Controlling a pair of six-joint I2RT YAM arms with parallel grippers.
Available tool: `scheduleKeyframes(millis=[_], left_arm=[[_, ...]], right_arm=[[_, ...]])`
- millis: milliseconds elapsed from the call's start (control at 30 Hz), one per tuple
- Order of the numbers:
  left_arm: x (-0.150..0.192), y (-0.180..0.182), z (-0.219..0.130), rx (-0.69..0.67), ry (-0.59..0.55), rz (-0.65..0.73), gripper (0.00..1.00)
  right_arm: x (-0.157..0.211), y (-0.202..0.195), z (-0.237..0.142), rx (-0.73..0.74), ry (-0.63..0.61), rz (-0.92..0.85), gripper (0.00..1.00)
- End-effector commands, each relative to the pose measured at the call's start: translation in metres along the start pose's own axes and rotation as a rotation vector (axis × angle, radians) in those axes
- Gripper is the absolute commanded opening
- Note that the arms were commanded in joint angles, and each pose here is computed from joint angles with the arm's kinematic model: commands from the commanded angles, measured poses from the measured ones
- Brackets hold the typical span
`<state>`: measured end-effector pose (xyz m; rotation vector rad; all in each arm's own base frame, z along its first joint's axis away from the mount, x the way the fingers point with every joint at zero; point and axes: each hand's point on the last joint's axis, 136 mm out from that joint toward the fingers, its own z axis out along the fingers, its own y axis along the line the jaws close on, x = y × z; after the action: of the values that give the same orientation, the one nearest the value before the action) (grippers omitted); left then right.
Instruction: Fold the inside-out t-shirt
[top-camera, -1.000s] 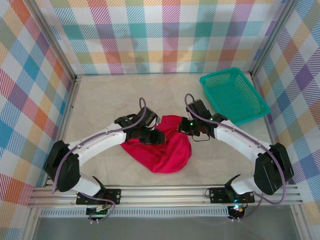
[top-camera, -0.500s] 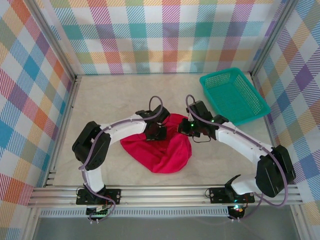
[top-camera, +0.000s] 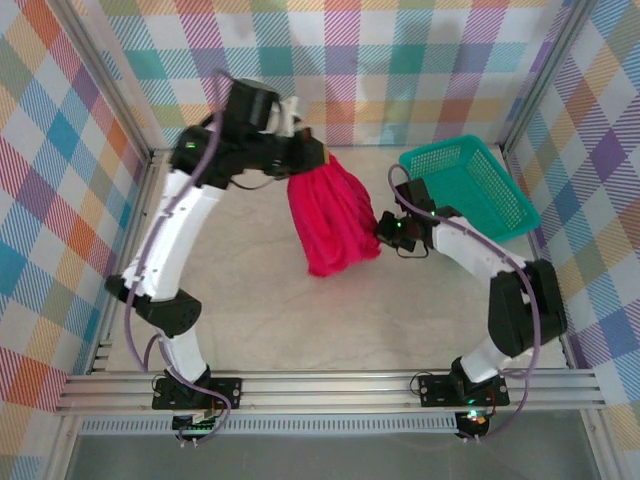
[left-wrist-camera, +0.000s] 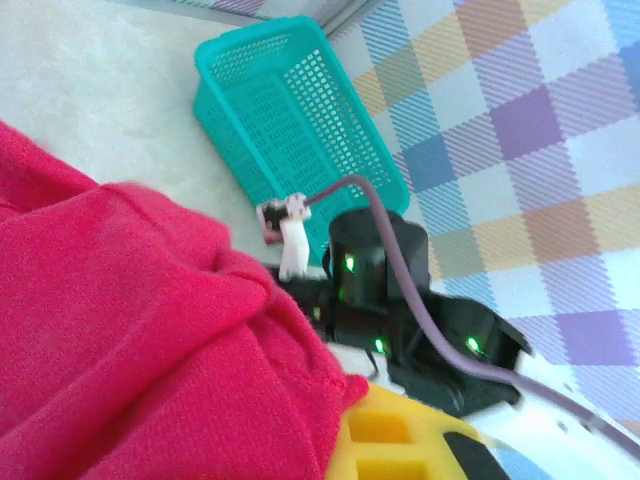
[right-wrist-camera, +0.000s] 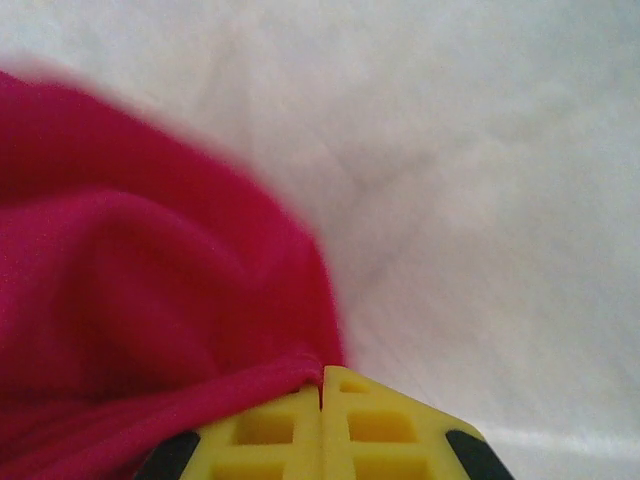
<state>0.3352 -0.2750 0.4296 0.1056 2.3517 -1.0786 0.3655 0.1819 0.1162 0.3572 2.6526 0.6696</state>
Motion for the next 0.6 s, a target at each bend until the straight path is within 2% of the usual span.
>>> scheduleKeyframes(millis=[0, 100, 267, 333, 400, 433, 467, 567], left_arm=[[-0.002, 0.006, -0.025, 0.123, 0.046, -0.101, 0.00], [0.006, 0.042, -0.006, 0.136, 0.072, -0.182, 0.00], [0.057, 0.145, 0.053, -0.058, 0.184, -0.294, 0.00], [0.077, 0.183, 0.070, -0.112, 0.217, -0.353, 0.00], [0.090, 0.199, 0.083, -0.112, 0.241, -0.395, 0.00], [0.094, 0.204, 0.088, -0.109, 0.250, -0.411, 0.00], [0.096, 0.207, 0.091, -0.108, 0.254, -0.417, 0.00], [0.097, 0.211, 0.092, -0.130, 0.255, -0.417, 0.00]], right_arm=[[0.016, -0.033, 0.014, 0.130, 0.093, 0.016, 0.00], [0.017, -0.028, 0.010, 0.105, 0.095, 0.012, 0.00], [0.013, -0.016, -0.025, 0.069, 0.039, 0.005, 0.00], [0.009, -0.019, -0.045, 0.102, -0.008, 0.002, 0.00], [0.006, -0.025, -0.057, 0.148, -0.037, 0.004, 0.17], [0.006, -0.026, -0.060, 0.159, -0.038, 0.007, 0.32], [0.007, -0.024, -0.060, 0.152, -0.029, 0.012, 0.40], [0.023, -0.004, -0.054, 0.069, 0.004, 0.006, 0.42]])
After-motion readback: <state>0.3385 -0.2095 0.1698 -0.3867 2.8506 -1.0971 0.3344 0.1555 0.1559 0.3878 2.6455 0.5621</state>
